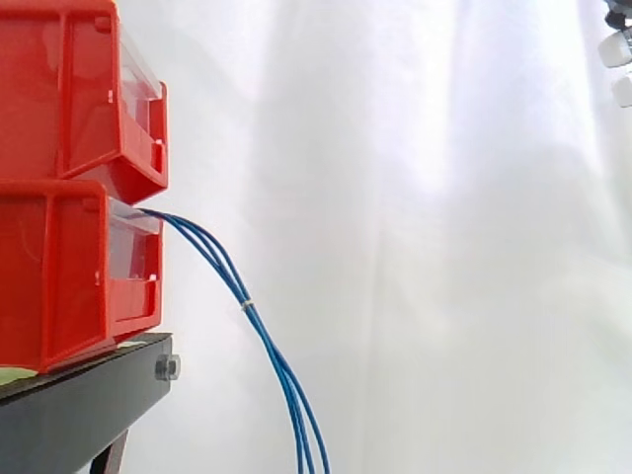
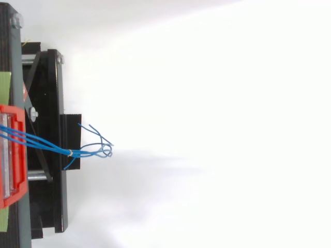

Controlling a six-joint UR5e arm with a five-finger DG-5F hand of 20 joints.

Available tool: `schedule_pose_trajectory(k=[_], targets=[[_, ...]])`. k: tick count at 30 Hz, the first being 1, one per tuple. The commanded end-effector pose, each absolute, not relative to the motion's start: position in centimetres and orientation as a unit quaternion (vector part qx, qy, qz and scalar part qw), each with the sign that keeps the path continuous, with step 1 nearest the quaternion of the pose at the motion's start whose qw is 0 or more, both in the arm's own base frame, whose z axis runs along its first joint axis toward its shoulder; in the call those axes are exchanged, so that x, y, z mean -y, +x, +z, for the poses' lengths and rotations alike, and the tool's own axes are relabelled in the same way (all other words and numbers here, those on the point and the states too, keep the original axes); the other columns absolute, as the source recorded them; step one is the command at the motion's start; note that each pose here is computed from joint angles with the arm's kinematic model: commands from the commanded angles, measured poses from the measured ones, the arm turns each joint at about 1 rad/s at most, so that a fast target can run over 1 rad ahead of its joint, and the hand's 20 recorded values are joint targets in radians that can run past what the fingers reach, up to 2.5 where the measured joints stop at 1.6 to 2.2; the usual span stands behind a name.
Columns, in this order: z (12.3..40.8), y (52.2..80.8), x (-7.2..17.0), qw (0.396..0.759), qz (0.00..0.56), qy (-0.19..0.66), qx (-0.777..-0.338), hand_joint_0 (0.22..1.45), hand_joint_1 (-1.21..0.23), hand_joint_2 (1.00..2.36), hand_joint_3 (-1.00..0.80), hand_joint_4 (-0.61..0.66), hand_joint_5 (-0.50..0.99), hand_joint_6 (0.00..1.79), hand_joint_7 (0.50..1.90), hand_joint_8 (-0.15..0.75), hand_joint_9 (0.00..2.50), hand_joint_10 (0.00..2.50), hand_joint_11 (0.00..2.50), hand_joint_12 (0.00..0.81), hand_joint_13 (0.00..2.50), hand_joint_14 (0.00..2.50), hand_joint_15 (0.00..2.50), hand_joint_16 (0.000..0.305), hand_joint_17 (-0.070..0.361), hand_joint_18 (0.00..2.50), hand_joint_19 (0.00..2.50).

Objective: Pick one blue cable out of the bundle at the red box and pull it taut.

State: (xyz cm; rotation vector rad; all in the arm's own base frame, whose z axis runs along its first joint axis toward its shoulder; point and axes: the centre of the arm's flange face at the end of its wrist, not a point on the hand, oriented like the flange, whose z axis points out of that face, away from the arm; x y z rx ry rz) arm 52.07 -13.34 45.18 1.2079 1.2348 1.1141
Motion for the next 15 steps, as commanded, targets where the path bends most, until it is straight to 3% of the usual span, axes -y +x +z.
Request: schedule_pose_trajectory(k=[1, 5, 15], targets=[[45.19, 52.07, 13.37, 0.517, 0.464, 0.503, -0.514, 0.41, -0.59, 1.0, -0.5, 0.2, -0.26, 0.5, 0.63, 0.292, 0.24, 0.0, 0.0, 0.368, 0.21, 0.0, 0.12, 0.068, 0.153, 0.09, 0.09], [45.19, 52.07, 13.37, 0.517, 0.464, 0.503, -0.514, 0.41, -0.59, 1.0, -0.5, 0.2, -0.26, 0.5, 0.63, 0.322, 0.45, 0.0, 0.06, 0.363, 0.29, 0.0, 0.13, 0.067, 0.151, 0.14, 0.11], [45.19, 52.09, 13.29, 0.516, 0.464, 0.503, -0.515, 0.41, -0.6, 1.0, -0.5, 0.21, -0.25, 0.5, 0.62, 0.326, 0.49, 0.0, 0.07, 0.362, 0.36, 0.01, 0.15, 0.066, 0.149, 0.21, 0.13]])
